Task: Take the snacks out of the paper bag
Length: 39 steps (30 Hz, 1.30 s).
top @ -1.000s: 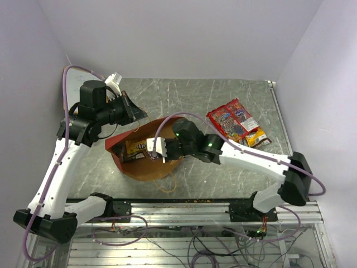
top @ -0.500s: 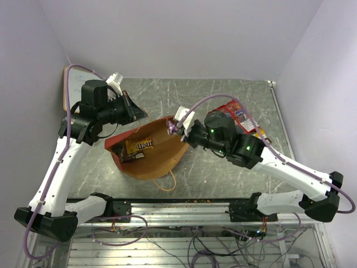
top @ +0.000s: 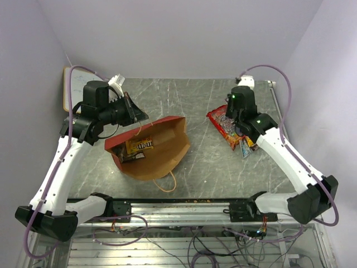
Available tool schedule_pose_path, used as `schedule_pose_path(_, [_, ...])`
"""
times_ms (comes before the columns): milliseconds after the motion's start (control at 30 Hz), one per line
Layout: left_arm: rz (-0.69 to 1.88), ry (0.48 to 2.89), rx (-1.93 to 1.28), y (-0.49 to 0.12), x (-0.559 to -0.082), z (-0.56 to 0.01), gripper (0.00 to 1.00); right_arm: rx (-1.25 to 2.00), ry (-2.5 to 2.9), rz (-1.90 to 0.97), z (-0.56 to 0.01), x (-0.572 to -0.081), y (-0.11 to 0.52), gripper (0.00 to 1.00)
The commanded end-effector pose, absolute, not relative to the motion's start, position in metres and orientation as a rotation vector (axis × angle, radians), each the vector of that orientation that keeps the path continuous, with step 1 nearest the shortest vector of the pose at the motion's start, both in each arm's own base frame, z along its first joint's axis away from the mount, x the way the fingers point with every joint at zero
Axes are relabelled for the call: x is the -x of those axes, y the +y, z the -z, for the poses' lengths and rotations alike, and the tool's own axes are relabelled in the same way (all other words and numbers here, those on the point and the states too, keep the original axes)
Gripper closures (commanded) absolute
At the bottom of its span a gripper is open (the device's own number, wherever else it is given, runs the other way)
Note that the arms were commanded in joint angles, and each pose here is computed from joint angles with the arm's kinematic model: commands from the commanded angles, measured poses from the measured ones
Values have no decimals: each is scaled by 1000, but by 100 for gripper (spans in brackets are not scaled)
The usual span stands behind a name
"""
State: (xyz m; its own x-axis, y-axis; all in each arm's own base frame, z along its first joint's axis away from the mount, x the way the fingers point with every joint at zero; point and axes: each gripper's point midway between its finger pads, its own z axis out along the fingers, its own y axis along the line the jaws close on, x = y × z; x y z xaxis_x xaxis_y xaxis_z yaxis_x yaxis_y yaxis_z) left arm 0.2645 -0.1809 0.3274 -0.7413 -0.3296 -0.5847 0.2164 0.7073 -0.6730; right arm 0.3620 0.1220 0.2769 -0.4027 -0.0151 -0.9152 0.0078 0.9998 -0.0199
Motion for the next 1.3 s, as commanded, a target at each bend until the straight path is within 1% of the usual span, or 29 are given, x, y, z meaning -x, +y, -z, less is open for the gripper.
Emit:
schedule_pose_path(0, [1018, 2188, 28, -185, -261, -328, 93, -431, 2102, 63, -221, -363, 62, 100])
schedule_pose_path(200, [1024, 2203, -11, -187, -258, -325, 93, -969, 2158, 100, -152, -351, -16, 100])
schedule_pose_path(367, [1040, 2204, -30, -189, -256, -326, 93, -1215, 2094, 144, -126, -337, -65, 100])
schedule_pose_path(500, [1048, 2199, -33, -189, -255, -328, 93, -1400, 2077, 214, -99, -312, -100, 100])
schedule_pose_path(700, [1052, 2199, -31, -189, -252, -327, 93, -1459, 2077, 314, -78, -297, -130, 100])
schedule_pose_path(967, [1053, 2193, -21, -188, -250, -328, 93, -1569, 2065, 267, -49, -295, -131, 100])
schedule_pose_path(1033, [1061, 2192, -17, -189, -250, -328, 93, -1579, 2051, 248, -43, -296, -131, 95])
schedule_pose_path(1167, [1062, 2188, -19, -189, -249, -330, 93, -1596, 2046, 162, -35, -301, -121, 90])
schedule_pose_path(1267, [1057, 2190, -19, -188, -249, -332, 93, -1596, 2036, 116, -35, -302, -116, 83])
